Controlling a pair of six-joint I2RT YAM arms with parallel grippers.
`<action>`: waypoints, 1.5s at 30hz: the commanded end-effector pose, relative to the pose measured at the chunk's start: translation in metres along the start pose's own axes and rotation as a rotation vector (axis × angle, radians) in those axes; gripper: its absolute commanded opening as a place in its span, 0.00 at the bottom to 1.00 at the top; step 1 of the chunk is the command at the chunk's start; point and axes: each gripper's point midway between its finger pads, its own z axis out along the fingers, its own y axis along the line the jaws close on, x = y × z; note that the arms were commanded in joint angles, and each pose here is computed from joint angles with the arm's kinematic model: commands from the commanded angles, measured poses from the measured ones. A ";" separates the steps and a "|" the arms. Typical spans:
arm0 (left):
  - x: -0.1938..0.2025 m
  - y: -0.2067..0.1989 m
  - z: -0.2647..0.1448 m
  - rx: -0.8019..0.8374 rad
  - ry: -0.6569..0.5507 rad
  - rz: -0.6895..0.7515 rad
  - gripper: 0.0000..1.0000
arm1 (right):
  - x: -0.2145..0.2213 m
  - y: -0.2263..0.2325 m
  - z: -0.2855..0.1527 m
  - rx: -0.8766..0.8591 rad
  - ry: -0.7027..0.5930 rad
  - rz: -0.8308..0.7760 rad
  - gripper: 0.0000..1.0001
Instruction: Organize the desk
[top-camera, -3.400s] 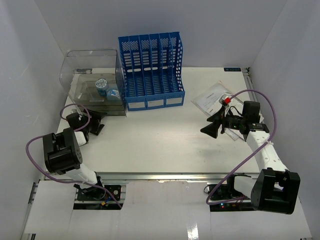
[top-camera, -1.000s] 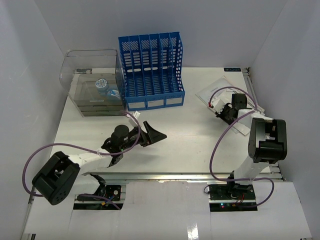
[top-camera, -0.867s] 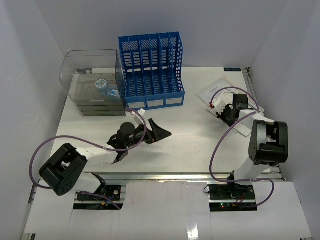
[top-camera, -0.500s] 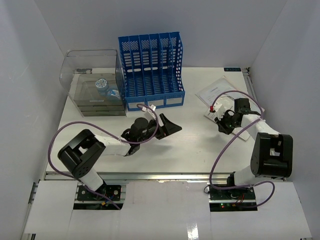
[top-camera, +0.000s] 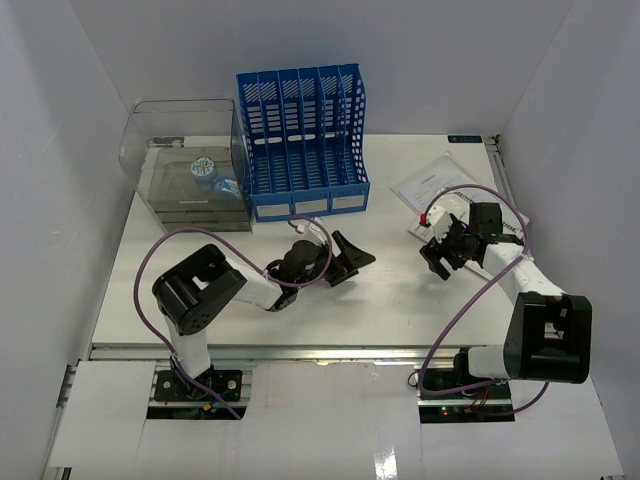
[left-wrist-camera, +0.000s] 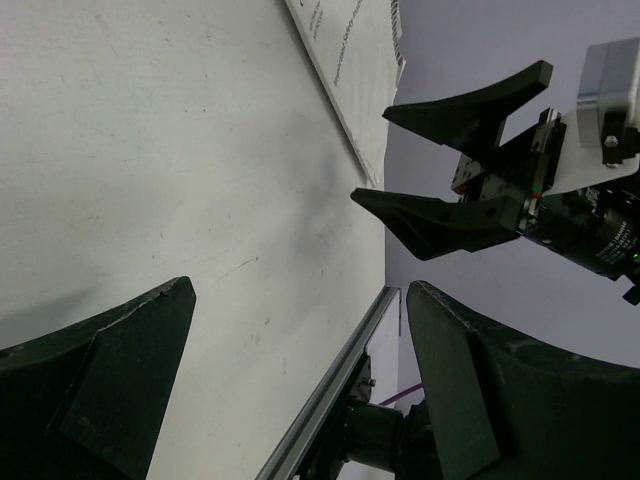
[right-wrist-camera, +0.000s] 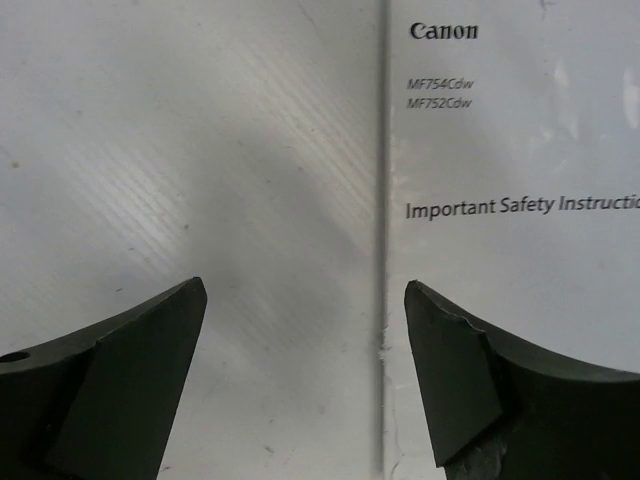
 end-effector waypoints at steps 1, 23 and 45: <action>-0.016 -0.025 -0.013 0.045 -0.071 0.049 0.98 | -0.011 -0.037 0.016 0.159 0.036 -0.061 0.94; -0.044 -0.017 -0.095 -0.078 -0.243 0.174 0.98 | 0.059 -0.040 0.077 0.289 0.431 -0.261 0.78; -0.023 -0.018 -0.053 -0.031 -0.123 0.096 0.98 | -0.012 0.049 0.030 -0.117 0.101 -0.058 0.08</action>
